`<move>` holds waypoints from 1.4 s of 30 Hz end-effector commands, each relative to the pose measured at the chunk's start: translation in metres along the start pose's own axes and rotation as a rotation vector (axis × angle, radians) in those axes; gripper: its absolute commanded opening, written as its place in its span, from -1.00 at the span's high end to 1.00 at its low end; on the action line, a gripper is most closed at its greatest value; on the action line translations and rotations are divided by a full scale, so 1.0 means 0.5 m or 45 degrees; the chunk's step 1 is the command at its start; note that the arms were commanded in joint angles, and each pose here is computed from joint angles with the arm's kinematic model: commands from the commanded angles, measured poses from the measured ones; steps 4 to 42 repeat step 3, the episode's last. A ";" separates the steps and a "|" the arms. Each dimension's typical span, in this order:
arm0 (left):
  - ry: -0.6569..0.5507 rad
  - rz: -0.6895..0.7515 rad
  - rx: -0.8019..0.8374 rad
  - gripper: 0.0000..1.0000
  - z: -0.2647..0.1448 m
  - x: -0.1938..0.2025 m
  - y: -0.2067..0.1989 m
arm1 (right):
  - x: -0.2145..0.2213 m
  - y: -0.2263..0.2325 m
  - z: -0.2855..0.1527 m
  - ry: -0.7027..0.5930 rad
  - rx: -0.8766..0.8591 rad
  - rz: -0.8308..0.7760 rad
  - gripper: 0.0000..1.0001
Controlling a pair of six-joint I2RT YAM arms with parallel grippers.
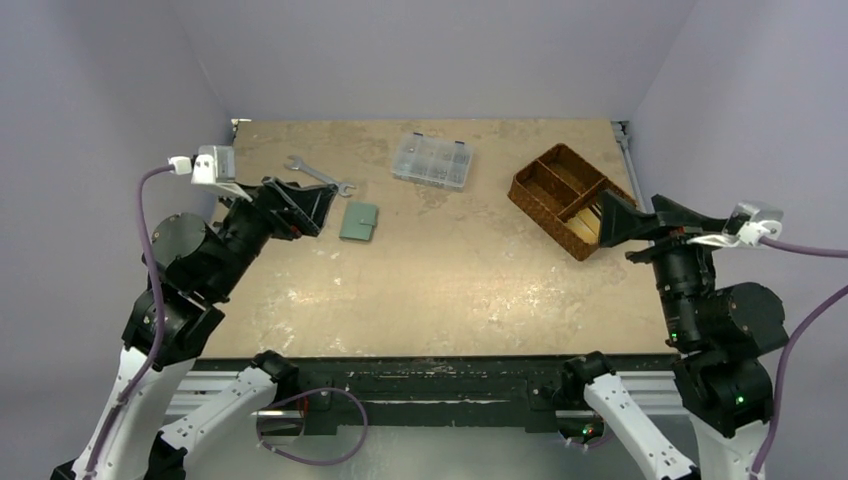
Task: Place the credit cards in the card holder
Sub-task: Reset both arms
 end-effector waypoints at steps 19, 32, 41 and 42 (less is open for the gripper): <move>-0.093 0.024 0.033 -0.79 -0.010 -0.037 -0.021 | -0.003 -0.012 -0.032 -0.074 0.019 0.030 -0.98; -0.093 0.024 0.033 -0.79 -0.010 -0.037 -0.021 | -0.003 -0.012 -0.032 -0.074 0.019 0.030 -0.98; -0.093 0.024 0.033 -0.79 -0.010 -0.037 -0.021 | -0.003 -0.012 -0.032 -0.074 0.019 0.030 -0.98; -0.093 0.024 0.033 -0.79 -0.010 -0.037 -0.021 | -0.003 -0.012 -0.032 -0.074 0.019 0.030 -0.98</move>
Point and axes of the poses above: each gripper's point midway between its finger pads, its own z axis out along the fingers, its own y axis along the line the jaws close on, x = y × z, the point moved 6 cm from there along -z, back along the fingers, and after that the axes turned 15 degrees about -z, right-handed, at the moved point
